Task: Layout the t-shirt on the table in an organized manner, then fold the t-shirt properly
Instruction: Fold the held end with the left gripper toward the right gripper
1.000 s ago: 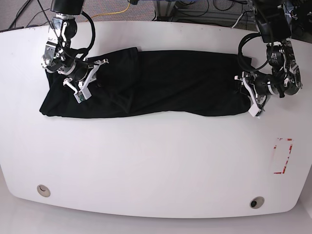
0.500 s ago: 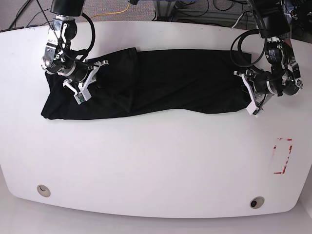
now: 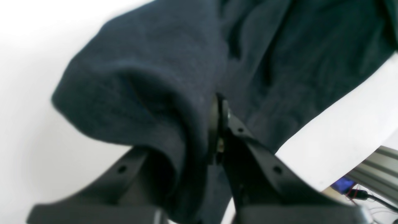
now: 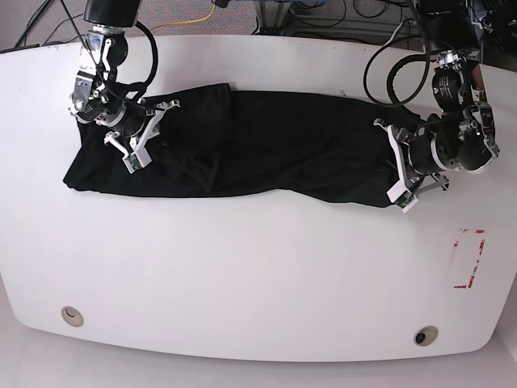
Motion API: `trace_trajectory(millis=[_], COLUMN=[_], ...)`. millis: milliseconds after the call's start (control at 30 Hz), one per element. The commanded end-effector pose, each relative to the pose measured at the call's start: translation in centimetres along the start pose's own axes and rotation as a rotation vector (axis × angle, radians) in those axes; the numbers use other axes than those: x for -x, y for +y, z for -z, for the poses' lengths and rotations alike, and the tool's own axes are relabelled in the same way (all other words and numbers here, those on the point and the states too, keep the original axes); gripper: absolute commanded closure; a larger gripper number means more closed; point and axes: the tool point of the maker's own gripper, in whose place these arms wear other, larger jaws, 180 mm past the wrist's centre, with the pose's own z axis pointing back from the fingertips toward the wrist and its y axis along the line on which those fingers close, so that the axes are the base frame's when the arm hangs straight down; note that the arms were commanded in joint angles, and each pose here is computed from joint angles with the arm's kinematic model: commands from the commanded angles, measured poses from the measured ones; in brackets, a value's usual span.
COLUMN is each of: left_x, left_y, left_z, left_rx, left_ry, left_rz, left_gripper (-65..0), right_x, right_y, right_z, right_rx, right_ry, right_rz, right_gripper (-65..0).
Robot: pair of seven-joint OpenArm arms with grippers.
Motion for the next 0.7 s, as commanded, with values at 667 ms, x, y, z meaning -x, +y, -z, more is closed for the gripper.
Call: trace_trajectory(millis=[667], left_x=[-9.5], left_y=[-10.3], left_z=[4.2], left_rx=[0.278], left_ry=[-0.281], left_rz=[-0.112], left_gripper=[-2.2], right_x=[1.5], right_y=[-1.1], right_z=[-0.3], right_rx=[0.05], right_ry=[0.087], right_rz=[-0.016], right_gripper=[-3.0])
